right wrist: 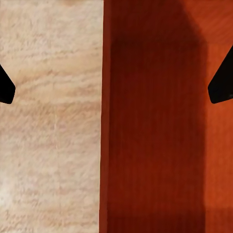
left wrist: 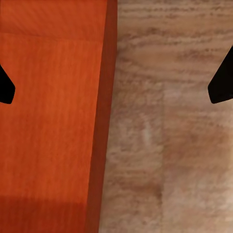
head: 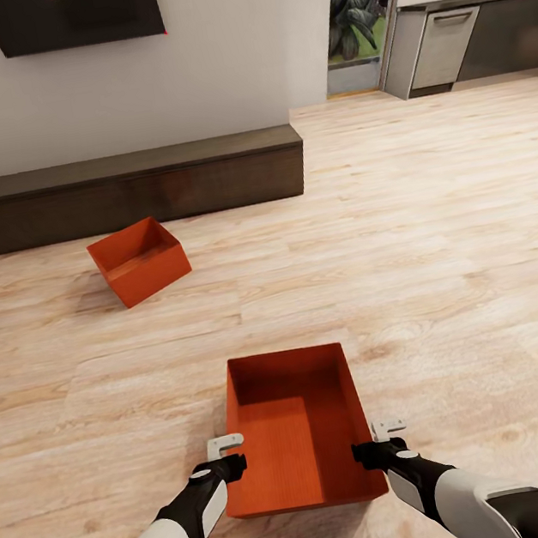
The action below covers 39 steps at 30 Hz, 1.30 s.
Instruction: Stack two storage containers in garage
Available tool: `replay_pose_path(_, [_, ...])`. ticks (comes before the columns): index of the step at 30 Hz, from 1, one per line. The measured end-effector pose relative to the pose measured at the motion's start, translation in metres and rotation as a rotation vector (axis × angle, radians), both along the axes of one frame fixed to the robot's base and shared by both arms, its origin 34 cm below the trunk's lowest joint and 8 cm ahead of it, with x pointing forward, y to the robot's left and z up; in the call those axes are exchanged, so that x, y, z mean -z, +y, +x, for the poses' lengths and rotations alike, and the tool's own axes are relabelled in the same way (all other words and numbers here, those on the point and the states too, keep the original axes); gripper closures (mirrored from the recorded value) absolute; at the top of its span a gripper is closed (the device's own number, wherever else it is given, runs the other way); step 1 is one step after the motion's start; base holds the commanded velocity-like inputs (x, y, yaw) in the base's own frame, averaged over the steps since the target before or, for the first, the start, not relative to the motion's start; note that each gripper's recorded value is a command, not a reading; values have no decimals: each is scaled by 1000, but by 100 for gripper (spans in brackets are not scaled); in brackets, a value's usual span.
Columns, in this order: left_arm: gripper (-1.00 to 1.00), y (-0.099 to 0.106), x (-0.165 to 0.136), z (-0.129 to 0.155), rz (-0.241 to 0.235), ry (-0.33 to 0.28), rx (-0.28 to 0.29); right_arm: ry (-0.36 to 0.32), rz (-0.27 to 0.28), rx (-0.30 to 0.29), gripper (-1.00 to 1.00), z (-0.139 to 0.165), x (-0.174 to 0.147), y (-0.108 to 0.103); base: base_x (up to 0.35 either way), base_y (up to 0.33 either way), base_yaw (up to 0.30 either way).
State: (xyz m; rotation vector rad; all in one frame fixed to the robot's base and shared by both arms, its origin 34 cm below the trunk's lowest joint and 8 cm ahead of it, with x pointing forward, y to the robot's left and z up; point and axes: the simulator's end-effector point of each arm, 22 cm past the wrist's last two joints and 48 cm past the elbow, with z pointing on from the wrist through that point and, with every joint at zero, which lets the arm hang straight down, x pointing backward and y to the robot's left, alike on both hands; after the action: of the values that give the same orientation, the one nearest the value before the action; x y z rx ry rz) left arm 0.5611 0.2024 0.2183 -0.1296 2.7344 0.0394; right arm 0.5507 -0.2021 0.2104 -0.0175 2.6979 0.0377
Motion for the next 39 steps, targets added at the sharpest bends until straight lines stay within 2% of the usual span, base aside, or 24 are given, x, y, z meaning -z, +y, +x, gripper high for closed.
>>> replay_pose_path(6, [-100,1,13,-3,1,0,0,0,0,0,-100,-3,13,0,0,0,0])
replay_pose_path(39, [-100,0,13,-3,9,0,16,-1,-2,-2,-100,-3,13,0,0,0,0])
